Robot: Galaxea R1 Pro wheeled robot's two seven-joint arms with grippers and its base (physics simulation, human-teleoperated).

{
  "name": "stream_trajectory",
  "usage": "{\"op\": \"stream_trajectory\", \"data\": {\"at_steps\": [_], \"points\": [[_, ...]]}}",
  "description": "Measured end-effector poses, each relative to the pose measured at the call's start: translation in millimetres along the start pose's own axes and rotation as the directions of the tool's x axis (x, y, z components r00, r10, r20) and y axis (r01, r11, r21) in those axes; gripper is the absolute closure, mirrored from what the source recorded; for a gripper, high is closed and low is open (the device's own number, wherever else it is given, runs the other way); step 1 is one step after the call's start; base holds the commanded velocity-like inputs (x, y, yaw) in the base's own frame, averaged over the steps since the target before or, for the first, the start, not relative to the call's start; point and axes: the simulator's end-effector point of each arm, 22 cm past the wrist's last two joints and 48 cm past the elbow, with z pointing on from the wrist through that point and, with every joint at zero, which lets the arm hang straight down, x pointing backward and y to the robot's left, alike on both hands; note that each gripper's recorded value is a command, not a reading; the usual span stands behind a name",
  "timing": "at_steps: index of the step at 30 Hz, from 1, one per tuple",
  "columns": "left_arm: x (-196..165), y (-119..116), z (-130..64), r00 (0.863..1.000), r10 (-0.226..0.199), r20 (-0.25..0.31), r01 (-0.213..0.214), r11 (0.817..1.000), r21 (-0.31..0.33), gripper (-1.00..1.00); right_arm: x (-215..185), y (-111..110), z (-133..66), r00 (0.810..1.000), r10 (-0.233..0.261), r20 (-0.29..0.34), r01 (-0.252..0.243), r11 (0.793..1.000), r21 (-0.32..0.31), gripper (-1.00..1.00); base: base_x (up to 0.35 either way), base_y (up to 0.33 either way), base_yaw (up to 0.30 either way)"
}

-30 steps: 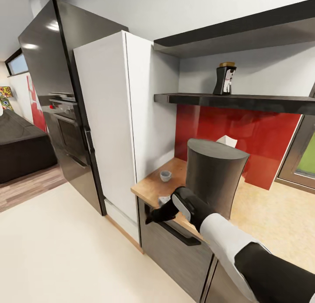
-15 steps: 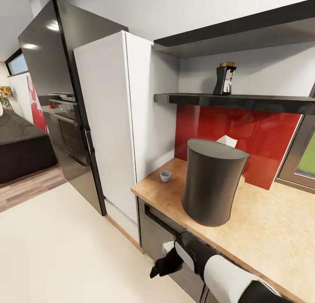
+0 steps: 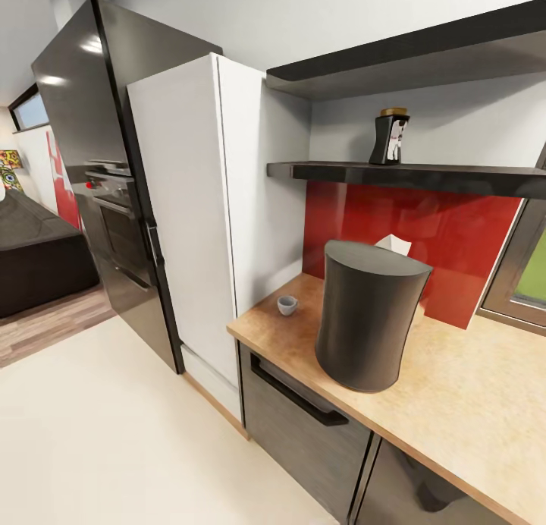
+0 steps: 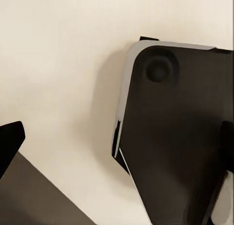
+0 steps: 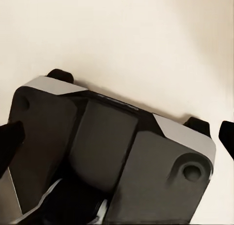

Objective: Set up a coffee station on the kitchen countertop: keep the coffee maker on the countertop, move the bottle of coffee from the kitchen shelf to the counter next to the coffee maker, place a paper coffee filter on top of the coffee maker, put the saucer next to the coffee maker with the coffee cup on the saucer, and place the electric kettle next to the coffee maker.

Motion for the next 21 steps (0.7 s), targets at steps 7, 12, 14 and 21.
{"op": "stream_trajectory", "data": {"at_steps": [7, 12, 14, 21], "points": [[-1, -2, 0.0, 1.000, 0.014, 0.002, -0.014, 1.000, 0.005, -1.00, 49, -37, 6.0, 0.999, 0.030, -0.044, -0.023, 0.989, 0.143, -1.00, 0.000, 0.000, 0.000], [-2, 2, 0.2, 1.000, 0.024, 0.003, -0.024, 1.000, 0.002, -1.00, 54, -36, 7.5, 0.998, 0.042, -0.046, -0.034, 0.987, 0.159, -1.00, 0.000, 0.000, 0.000], [-2, 2, 0.3, 1.000, 0.025, 0.004, -0.025, 1.000, 0.002, -1.00, 57, -35, 8.6, 0.996, 0.084, -0.042, -0.076, 0.983, 0.166, -1.00, 0.000, 0.000, 0.000], [-3, 4, 0.4, 1.000, 0.026, 0.006, -0.026, 1.000, -0.003, -1.00, 58, -37, 8.4, 0.986, 0.162, -0.025, -0.156, 0.974, 0.167, -1.00, 0.000, 0.000, -0.031]]}}
